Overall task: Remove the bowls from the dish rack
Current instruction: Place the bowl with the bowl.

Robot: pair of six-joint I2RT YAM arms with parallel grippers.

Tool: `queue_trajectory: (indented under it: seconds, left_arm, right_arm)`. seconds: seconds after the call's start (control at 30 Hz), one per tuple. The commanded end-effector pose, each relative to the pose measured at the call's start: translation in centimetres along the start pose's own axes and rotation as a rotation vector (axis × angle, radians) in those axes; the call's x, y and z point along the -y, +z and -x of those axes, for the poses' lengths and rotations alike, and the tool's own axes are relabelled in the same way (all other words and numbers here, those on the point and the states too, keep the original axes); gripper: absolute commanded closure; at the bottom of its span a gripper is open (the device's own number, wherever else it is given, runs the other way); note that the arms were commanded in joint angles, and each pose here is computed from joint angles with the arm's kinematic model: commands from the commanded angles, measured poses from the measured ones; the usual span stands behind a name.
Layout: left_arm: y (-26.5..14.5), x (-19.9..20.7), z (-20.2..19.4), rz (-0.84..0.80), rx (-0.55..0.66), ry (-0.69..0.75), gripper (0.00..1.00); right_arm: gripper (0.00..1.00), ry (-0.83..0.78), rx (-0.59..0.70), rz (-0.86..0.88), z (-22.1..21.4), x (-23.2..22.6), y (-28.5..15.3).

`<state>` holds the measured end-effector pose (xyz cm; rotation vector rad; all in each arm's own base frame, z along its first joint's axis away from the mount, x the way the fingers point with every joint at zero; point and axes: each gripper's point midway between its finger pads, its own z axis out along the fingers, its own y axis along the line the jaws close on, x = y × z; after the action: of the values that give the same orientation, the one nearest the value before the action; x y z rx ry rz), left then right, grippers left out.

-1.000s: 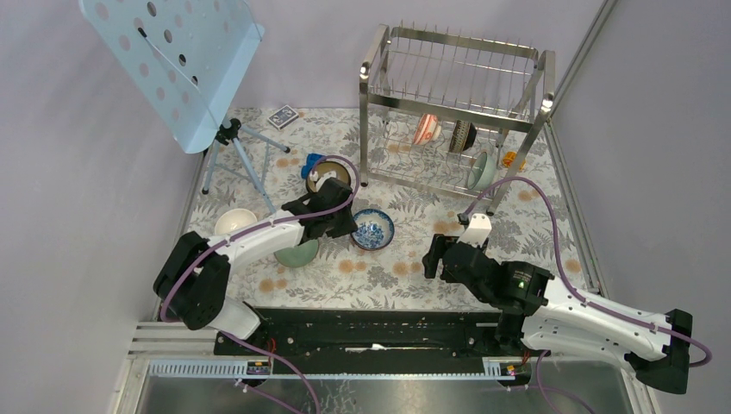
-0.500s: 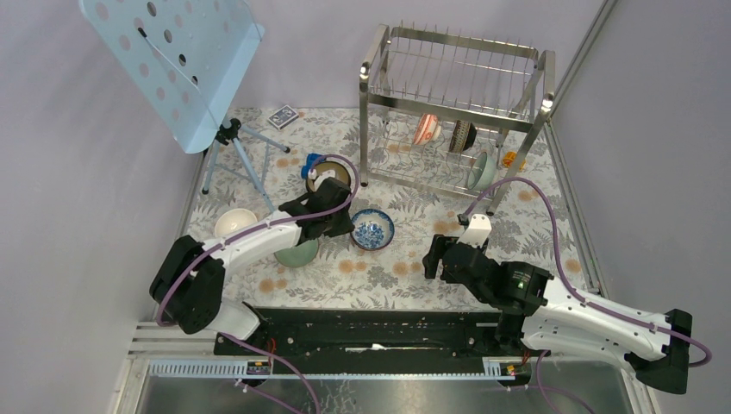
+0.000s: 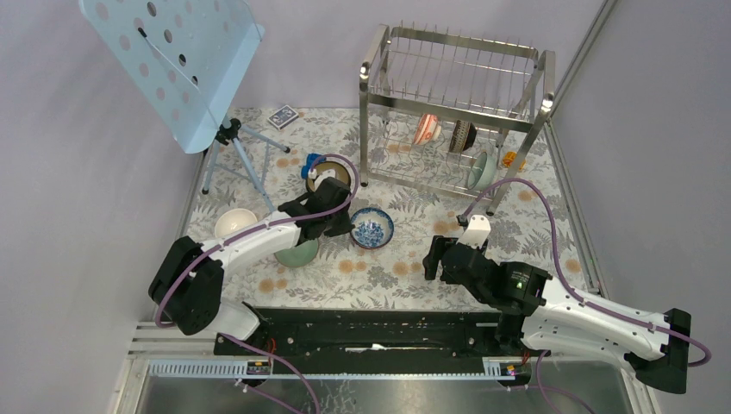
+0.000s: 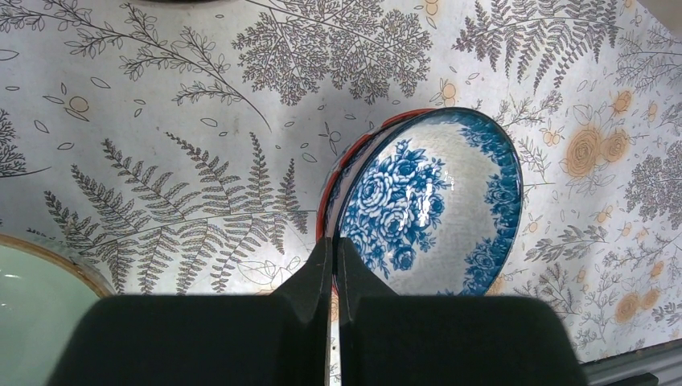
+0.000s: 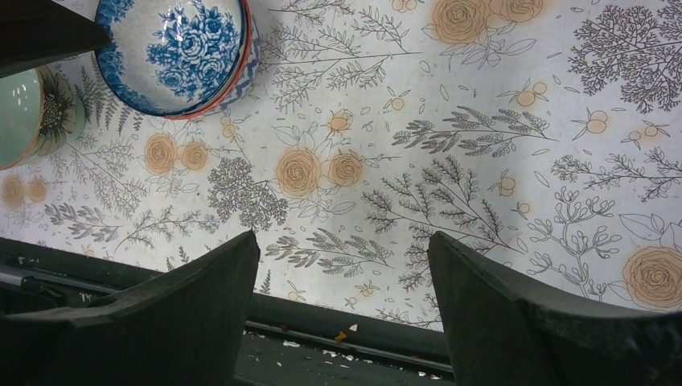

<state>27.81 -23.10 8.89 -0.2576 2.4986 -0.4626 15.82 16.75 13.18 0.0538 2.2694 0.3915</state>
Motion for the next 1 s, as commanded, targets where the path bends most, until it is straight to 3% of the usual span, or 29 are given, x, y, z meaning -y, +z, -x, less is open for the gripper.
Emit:
queue_trajectory:
  seconds: [0.0, 0.97]
  left_arm:
    - [-0.5, 0.9, 1.1, -0.05, 0.046, -0.015, 1.0]
    - [-0.4, 1.7, 0.3, -0.137, 0.046, -0.041, 1.0]
  right_arm:
    - [0.16, 0.027, 0.012, 0.006, 0.2, -0.3, 0.2]
    - [0.16, 0.025, 0.004, -0.003, 0.0, -0.2, 0.3]
